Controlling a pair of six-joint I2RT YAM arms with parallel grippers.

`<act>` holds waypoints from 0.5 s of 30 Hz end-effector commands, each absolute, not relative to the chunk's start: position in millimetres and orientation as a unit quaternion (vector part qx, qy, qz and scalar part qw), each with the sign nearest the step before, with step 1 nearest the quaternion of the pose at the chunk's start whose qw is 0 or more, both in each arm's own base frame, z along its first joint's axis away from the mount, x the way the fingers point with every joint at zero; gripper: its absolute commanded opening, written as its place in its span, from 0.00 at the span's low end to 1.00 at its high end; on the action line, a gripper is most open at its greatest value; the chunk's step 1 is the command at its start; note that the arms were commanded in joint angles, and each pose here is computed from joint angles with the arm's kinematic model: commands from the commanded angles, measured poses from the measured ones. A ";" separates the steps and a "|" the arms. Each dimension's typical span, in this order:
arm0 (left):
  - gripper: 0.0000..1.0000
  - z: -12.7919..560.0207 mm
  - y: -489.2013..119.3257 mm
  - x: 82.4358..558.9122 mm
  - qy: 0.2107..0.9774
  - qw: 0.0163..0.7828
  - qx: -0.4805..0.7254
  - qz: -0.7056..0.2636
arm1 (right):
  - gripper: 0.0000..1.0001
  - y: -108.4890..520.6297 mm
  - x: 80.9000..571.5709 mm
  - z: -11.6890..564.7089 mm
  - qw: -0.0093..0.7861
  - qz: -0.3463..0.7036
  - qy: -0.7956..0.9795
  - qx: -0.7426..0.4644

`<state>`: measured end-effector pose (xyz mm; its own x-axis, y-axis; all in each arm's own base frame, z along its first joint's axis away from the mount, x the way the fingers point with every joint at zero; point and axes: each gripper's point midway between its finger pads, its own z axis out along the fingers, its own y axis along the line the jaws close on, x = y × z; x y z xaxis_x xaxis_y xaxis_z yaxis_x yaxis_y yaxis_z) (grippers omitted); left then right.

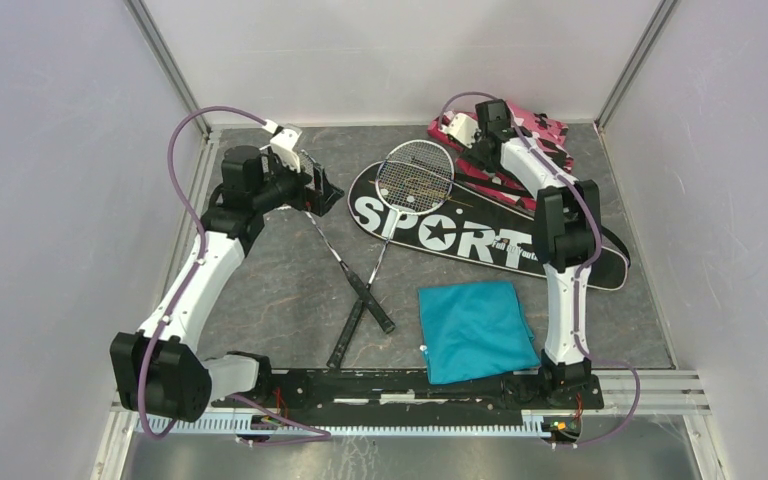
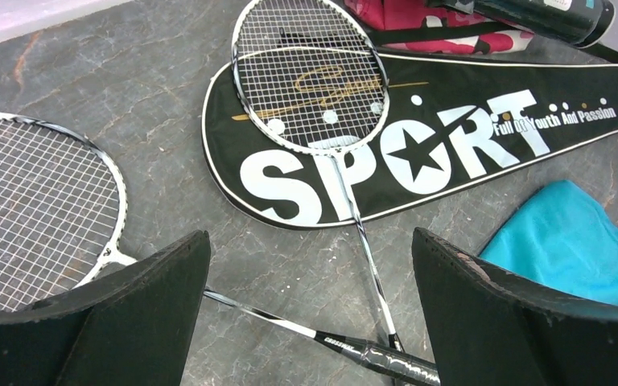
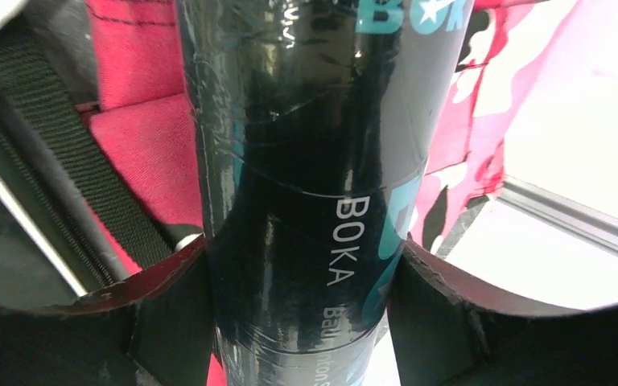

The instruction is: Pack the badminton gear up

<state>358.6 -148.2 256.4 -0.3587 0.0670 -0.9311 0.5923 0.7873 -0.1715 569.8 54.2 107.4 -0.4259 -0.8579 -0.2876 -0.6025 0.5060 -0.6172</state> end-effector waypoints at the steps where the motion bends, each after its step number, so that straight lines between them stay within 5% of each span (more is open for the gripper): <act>1: 1.00 264.2 -148.0 361.4 0.769 0.548 0.222 -0.244 | 0.43 34.5 594.1 124.7 0.330 -0.257 0.807 -0.417; 5: 1.00 259.3 -148.5 360.7 0.771 0.543 0.225 -0.245 | 0.57 28.0 590.4 117.7 0.320 -0.255 0.816 -0.409; 11: 1.00 259.7 -148.1 358.8 0.769 0.545 0.230 -0.243 | 0.98 34.0 573.1 158.0 0.360 -0.226 0.815 -0.393; 15: 1.00 260.1 -147.7 357.3 0.767 0.546 0.235 -0.240 | 0.98 49.0 549.7 179.2 0.382 -0.175 0.815 -0.398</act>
